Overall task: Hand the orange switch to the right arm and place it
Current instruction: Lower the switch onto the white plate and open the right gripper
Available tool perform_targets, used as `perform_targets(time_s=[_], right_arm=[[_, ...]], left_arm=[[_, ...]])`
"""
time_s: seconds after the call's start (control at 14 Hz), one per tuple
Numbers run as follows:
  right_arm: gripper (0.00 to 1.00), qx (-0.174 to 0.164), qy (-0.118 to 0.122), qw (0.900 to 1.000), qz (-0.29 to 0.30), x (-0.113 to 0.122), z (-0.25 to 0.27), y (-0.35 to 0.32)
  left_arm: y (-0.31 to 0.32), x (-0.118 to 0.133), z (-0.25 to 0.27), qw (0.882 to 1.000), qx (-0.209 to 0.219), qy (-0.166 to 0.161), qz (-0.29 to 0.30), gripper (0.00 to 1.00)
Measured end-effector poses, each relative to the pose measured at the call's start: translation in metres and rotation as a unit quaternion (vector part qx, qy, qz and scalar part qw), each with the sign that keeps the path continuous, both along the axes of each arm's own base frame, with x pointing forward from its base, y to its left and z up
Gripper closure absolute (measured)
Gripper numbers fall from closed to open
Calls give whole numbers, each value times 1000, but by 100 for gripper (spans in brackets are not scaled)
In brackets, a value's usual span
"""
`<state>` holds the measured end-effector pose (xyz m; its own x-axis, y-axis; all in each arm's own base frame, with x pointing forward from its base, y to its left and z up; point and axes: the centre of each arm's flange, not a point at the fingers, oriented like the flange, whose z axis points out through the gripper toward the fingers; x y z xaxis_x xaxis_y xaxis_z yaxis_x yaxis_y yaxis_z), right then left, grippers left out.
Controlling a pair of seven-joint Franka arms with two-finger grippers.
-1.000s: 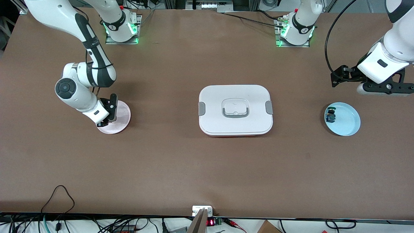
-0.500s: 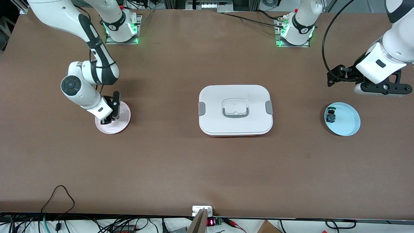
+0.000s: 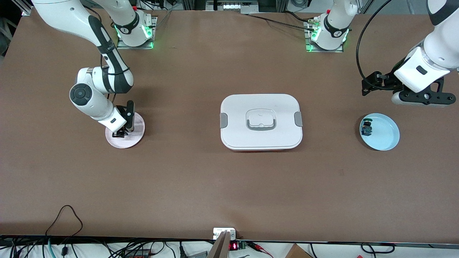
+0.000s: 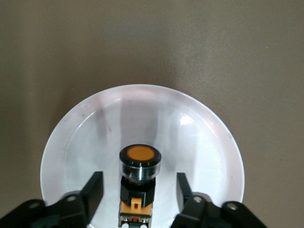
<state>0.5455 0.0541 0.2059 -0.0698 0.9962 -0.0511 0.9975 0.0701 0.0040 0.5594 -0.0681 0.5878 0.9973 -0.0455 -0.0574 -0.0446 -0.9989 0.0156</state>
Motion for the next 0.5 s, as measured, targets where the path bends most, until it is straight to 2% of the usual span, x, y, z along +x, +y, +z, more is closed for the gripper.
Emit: perform_targets(time_s=[0.07,0.21,0.5], right_arm=[[13,1,-3,1000,0,1,3,0],[0,2,-8,1000,-1,4,18,1],[0,7,-23,1000,-5,16,70,2]], left_arm=[[0,0,0,1000,0,0,0,0],[0,0,0,1000,0,0,0,0],[0,0,1,1000,0,-1,0,0]])
